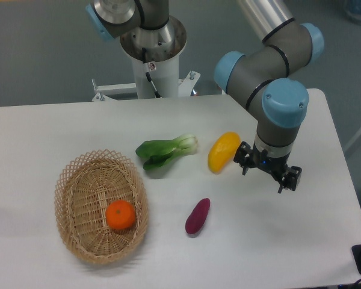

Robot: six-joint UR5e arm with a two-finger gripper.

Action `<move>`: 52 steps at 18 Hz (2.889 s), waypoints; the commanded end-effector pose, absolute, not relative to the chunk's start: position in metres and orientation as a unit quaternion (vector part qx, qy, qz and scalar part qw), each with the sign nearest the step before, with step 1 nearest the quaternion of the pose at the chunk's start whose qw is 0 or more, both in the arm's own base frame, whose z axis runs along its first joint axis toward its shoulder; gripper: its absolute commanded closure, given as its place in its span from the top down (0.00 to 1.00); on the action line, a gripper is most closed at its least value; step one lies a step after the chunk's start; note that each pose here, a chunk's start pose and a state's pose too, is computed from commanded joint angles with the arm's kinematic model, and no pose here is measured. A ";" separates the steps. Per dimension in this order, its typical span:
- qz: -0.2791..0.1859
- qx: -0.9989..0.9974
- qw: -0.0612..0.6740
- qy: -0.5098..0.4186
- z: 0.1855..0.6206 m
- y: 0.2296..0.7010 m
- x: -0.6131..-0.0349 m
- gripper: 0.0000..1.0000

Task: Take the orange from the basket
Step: 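Move the gripper over the wicker basket above the orange, then lower the gripper onto the orange inside the basket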

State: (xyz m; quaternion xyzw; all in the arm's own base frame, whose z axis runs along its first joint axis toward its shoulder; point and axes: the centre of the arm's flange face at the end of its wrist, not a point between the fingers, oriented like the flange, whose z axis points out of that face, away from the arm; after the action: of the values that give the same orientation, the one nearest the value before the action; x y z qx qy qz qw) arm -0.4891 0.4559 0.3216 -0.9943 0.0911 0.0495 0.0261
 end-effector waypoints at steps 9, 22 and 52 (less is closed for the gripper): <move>0.041 -0.996 0.044 0.072 0.325 0.470 -0.472 1.00; 0.051 -0.991 0.113 -0.042 0.310 0.529 -0.387 1.00; -0.003 -0.994 0.067 0.087 0.230 0.623 -0.205 1.00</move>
State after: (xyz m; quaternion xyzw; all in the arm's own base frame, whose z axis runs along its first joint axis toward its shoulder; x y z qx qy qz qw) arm -0.2050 0.6230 0.2296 -0.9939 0.0870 -0.0029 0.0671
